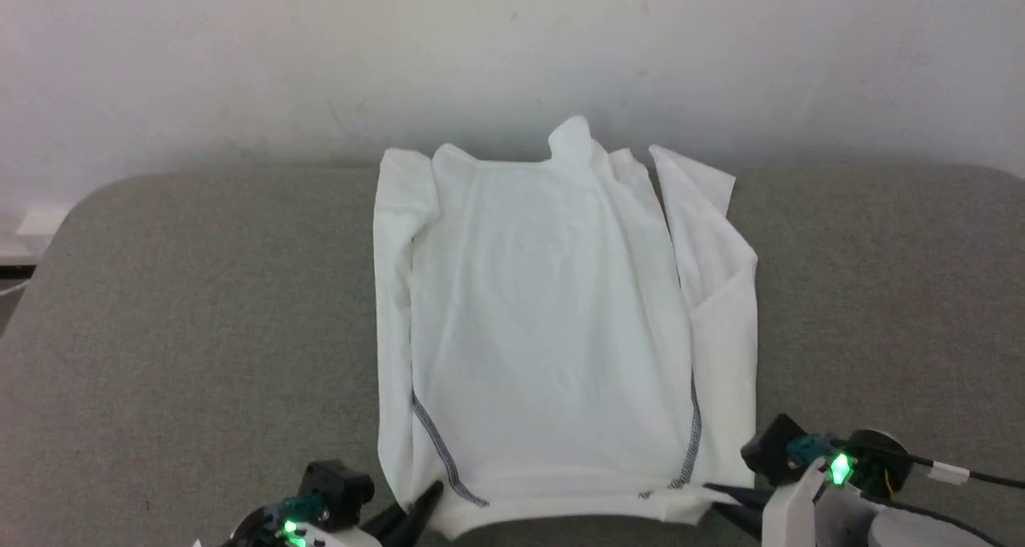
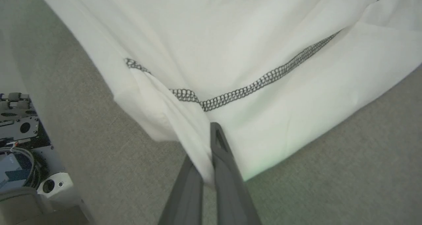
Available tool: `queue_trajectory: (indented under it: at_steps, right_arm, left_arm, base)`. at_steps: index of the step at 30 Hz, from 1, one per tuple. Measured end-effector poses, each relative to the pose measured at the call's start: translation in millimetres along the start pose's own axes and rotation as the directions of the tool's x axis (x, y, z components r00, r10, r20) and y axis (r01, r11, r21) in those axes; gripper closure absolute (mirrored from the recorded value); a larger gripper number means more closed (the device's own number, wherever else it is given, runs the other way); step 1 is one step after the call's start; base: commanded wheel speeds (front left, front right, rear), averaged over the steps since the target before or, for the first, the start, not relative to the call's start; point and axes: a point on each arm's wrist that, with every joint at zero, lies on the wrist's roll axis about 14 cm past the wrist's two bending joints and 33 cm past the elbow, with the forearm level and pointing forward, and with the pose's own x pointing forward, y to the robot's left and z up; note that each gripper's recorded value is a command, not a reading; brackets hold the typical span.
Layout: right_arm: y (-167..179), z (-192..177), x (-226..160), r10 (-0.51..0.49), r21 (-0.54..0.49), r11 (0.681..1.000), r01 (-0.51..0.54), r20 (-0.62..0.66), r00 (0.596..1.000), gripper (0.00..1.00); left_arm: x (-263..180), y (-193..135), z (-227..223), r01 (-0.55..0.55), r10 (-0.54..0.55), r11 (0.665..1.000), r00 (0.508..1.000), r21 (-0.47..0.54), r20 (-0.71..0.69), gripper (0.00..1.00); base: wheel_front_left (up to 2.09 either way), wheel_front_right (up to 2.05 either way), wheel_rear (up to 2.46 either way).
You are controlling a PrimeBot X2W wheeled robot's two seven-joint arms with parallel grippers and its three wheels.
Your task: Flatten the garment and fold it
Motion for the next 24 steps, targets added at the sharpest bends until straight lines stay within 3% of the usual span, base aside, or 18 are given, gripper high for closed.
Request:
queue_trajectory:
  at_steps: [13, 21, 22, 23, 24]
  right_arm:
    - [48, -75, -58, 0.085, 0.280, 0.960, -0.006, -0.270, 0.959, 1.00]
    - [59, -91, -68, 0.082, 0.335, 0.942, 0.029, -0.311, 0.947, 1.00]
    - [55, -88, -67, 0.065, 0.329, 0.944, 0.038, -0.299, 0.952, 0.56]
    - [51, -82, -66, 0.045, 0.321, 0.946, 0.050, -0.281, 0.959, 0.00]
    - [46, -77, -65, 0.028, 0.317, 0.947, 0.060, -0.266, 0.964, 0.00]
  left_arm:
    - [-41, -48, -52, 0.096, -0.111, 0.991, 0.977, -0.089, -0.180, 1.00]
    - [-48, -58, -75, 0.122, -0.152, 0.985, 0.949, -0.125, -0.277, 1.00]
    - [-47, -58, -74, 0.122, -0.153, 0.984, 0.949, -0.127, -0.275, 0.78]
    - [-45, -57, -72, 0.119, -0.150, 0.985, 0.953, -0.127, -0.264, 0.07]
    - [-42, -55, -68, 0.113, -0.142, 0.985, 0.958, -0.127, -0.250, 0.00]
  base:
    - [0.00, 0.00, 0.00]
    - [0.00, 0.00, 0.00]
    - [0.00, 0.00, 0.00]
    - [0.00, 0.00, 0.00]
    - [0.00, 0.00, 0.00]
